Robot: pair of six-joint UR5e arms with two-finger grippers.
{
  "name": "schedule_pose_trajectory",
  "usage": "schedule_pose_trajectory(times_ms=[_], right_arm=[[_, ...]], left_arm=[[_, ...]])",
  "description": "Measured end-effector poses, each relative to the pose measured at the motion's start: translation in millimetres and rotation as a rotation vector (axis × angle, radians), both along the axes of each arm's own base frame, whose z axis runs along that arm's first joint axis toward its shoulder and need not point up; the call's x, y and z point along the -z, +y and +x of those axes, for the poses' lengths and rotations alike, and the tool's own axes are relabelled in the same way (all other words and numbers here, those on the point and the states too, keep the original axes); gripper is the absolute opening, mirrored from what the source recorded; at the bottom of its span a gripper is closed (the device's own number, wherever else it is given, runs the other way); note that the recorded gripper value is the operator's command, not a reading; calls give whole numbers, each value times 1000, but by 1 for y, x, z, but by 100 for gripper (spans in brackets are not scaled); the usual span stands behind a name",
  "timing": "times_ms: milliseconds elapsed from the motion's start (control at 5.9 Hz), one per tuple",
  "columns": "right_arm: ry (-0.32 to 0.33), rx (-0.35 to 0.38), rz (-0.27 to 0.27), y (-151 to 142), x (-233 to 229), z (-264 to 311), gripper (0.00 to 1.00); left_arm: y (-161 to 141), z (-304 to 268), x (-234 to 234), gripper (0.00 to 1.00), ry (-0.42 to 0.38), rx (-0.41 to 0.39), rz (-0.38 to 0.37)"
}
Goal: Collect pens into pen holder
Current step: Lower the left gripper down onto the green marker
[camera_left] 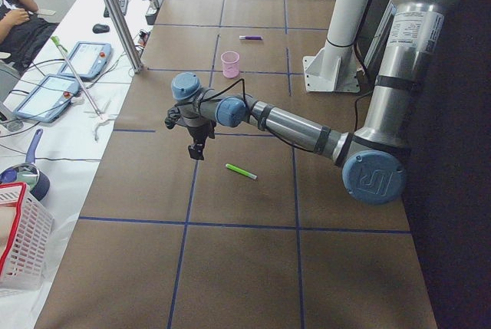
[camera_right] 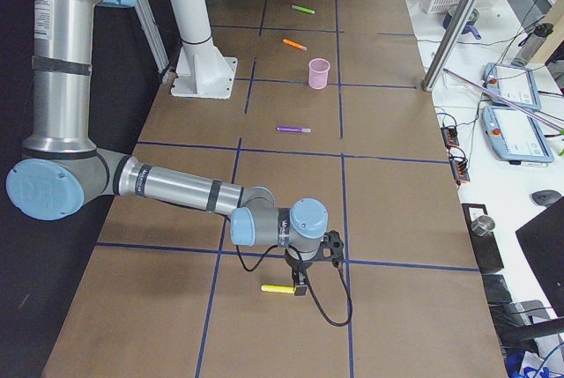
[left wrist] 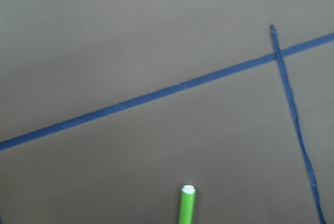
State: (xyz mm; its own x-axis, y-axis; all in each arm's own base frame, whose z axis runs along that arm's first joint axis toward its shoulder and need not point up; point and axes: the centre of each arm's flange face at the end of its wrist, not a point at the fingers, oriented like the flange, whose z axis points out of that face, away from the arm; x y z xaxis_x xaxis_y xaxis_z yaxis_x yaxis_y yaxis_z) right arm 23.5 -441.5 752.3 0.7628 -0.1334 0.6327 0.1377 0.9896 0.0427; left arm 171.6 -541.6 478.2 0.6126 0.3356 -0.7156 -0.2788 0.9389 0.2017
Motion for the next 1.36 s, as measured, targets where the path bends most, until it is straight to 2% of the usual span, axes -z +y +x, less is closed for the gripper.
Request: schedule_pose_trajectory(times_ms=[508, 1017, 1355], right_arm=[[3, 31, -31, 5, -20, -13, 100], [2, 41, -24, 7, -28, -18, 100], [0, 42, -22, 7, -28, -19, 100]], left_arm=[[13, 46, -16, 100, -35, -68, 2], [19, 64, -94, 100, -34, -90, 77], [36, 74, -117, 100, -21, -78, 120]])
